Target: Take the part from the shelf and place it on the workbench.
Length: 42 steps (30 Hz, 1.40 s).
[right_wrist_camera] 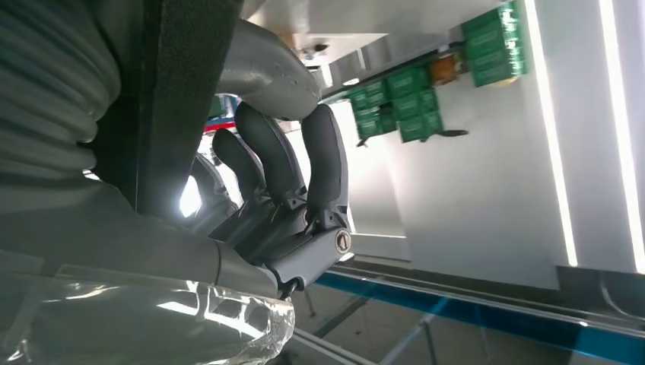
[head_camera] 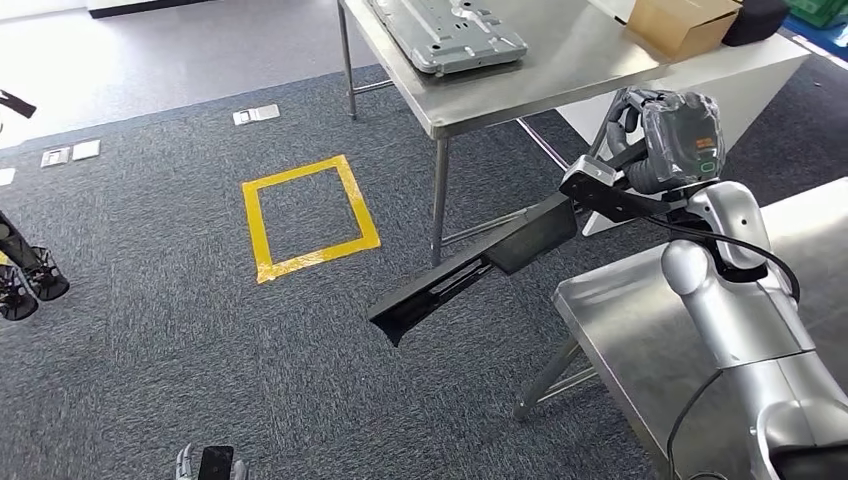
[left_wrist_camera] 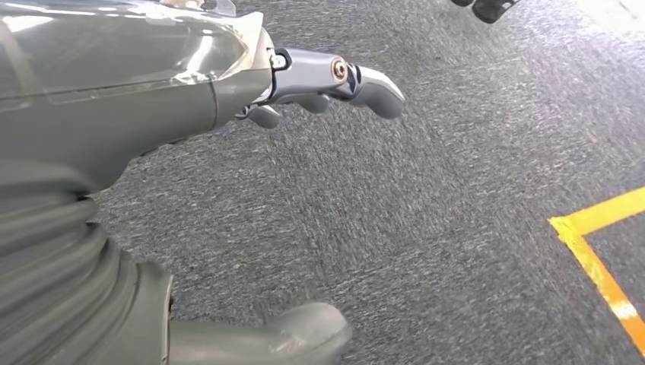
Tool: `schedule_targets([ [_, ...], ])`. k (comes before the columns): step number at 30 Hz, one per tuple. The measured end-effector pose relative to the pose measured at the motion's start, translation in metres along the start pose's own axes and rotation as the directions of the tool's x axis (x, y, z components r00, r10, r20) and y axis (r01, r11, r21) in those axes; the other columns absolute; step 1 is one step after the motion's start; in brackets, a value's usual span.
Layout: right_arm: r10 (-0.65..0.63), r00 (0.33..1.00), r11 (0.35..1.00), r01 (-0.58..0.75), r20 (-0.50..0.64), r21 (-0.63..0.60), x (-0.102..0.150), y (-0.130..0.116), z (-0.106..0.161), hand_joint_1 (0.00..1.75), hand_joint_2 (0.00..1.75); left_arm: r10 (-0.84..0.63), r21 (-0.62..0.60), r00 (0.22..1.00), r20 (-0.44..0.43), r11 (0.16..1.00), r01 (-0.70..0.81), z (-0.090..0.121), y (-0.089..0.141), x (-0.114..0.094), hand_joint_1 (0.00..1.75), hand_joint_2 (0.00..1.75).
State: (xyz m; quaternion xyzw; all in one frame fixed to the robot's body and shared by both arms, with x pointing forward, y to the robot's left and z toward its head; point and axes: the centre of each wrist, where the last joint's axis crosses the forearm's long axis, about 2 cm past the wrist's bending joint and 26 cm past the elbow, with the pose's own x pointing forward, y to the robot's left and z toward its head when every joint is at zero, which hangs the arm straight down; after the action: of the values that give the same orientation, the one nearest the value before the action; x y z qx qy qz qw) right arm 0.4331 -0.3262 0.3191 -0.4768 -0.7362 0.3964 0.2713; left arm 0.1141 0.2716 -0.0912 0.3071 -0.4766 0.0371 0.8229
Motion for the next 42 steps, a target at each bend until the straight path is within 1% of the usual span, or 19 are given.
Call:
schedule_targets([
  [5,0.022,1.000,1.000,-0.022,-0.020,-0.002,-0.013,-0.007,0.002,1.52,1.75,-0.005,-0.011,1.000,0.027,1.000,0.006,-0.001,-0.003,0.004,0.00,1.75],
  [11,0.032,0.999,0.999,-0.032,-0.041,0.017,-0.023,-0.005,0.008,1.52,1.75,-0.019,-0.013,0.998,0.056,1.000,0.020,-0.002,-0.005,0.008,0.00,1.75],
  [19,0.056,0.995,0.998,-0.056,-0.079,0.008,-0.040,-0.012,0.014,1.52,1.75,-0.010,0.001,0.999,0.043,1.000,0.009,0.000,-0.006,0.008,0.00,1.75],
  [22,0.055,0.994,0.998,-0.054,-0.095,0.011,-0.044,-0.010,0.020,1.52,1.75,-0.012,-0.002,0.999,0.040,1.000,0.012,0.002,-0.007,0.007,0.00,1.75],
  [32,0.075,0.986,0.997,-0.072,-0.149,0.023,-0.063,-0.014,0.034,1.52,1.75,-0.022,0.014,0.998,0.063,1.000,0.021,-0.003,-0.005,0.011,0.00,1.75],
  [42,0.084,0.978,0.996,-0.079,-0.193,0.034,-0.082,-0.017,0.044,1.52,1.75,0.005,0.032,0.999,0.040,0.999,-0.006,-0.002,-0.006,0.011,0.00,1.75],
])
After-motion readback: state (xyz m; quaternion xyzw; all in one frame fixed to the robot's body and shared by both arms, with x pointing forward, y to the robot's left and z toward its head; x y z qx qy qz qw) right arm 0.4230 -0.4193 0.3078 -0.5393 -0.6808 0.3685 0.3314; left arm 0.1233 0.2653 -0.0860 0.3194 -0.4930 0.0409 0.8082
